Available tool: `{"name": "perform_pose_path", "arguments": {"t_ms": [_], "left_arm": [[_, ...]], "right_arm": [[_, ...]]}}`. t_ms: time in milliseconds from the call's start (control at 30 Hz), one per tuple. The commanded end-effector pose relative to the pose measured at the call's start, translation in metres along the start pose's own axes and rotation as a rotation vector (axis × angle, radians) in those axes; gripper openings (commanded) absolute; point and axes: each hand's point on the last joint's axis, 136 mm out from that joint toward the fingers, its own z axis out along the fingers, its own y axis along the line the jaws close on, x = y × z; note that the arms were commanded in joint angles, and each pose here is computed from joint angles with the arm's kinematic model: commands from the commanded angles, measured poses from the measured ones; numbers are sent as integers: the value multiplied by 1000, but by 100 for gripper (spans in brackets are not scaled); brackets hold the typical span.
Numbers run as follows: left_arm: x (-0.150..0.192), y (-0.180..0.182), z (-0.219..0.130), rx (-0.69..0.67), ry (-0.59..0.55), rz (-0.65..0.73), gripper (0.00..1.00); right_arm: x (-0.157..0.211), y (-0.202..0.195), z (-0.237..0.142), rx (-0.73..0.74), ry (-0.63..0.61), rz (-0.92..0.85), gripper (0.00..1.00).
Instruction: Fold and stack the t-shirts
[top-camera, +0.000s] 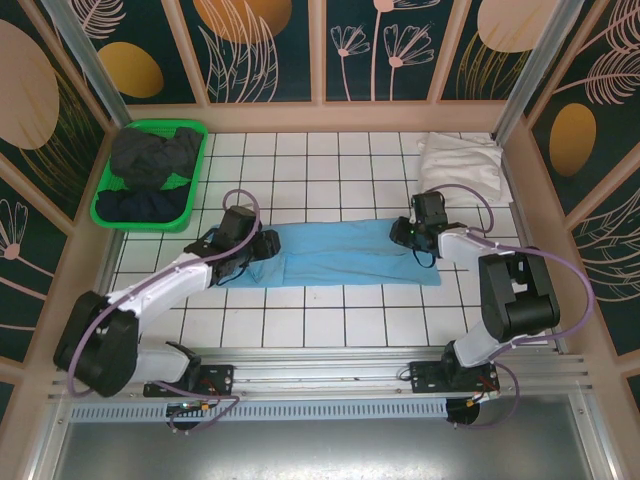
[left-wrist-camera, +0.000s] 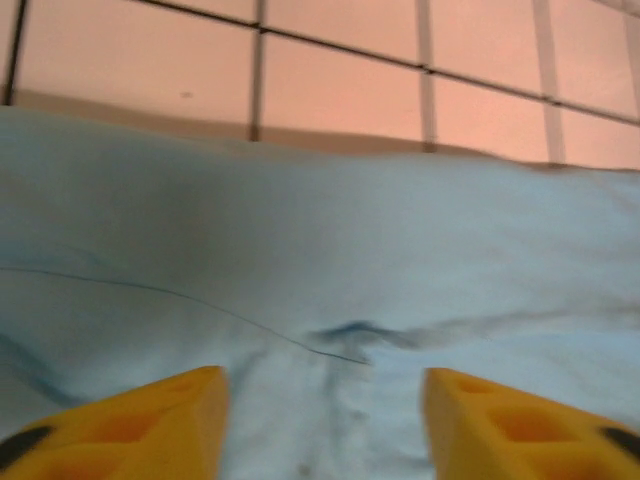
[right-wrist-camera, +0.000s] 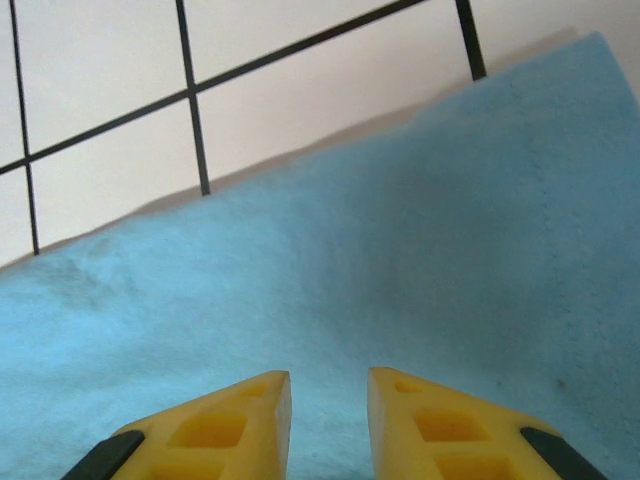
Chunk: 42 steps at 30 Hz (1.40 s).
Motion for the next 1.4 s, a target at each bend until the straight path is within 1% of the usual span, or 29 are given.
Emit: {"name": "perform_pose_path", "arguments": {"t_ms": [0, 67, 233, 267, 333, 400, 467, 600, 633, 700, 800, 867, 933, 1067, 1200, 1300, 1367], "left_arm": [[16, 42, 18, -163, 52, -3, 47], [29, 57, 16, -218, 81, -20, 46], [60, 74, 2, -224, 111, -102, 47], [65, 77, 0, -225, 121, -110, 46], [75, 79, -2, -211, 136, -129, 41], [82, 76, -4, -181, 151, -136, 39], [84, 80, -10, -187, 147, -146, 38], [76, 72, -19, -148, 122, -135, 38], [71, 68, -22, -134, 108, -128, 37], [60, 60, -29, -110, 81, -117, 32], [38, 48, -33, -83, 26, -99, 32], [25, 41, -26, -77, 9, -83, 32], [13, 42, -13, -103, -5, -74, 31], [-10, 68, 28, -215, 0, -106, 26], [-29, 88, 66, -285, 11, -122, 26], [-32, 108, 99, -352, 54, -129, 25], [-49, 108, 116, -351, 50, -123, 25]], "right_arm": [[-6, -1, 9, 13, -5, 8, 27], [-5, -9, 11, 40, -1, 13, 27], [-2, -35, 17, 97, 15, 56, 26], [0, -39, 19, 105, 20, 64, 26], [0, -46, 21, 117, 25, 77, 26], [-1, -48, 22, 120, 28, 81, 26], [-3, -48, 23, 119, 27, 78, 26], [-4, -46, 24, 115, 31, 75, 26], [-4, -45, 24, 110, 31, 71, 26], [-4, -47, 23, 117, 33, 70, 26], [-4, -42, 20, 97, 26, 75, 26], [-4, -36, 19, 71, 20, 69, 26], [-3, -36, 19, 72, 19, 67, 26], [4, -54, 18, 140, 33, 82, 25], [17, -64, 10, 168, 44, 97, 25], [30, -70, 3, 186, 64, 108, 25], [36, -72, -6, 198, 73, 122, 25]]}}
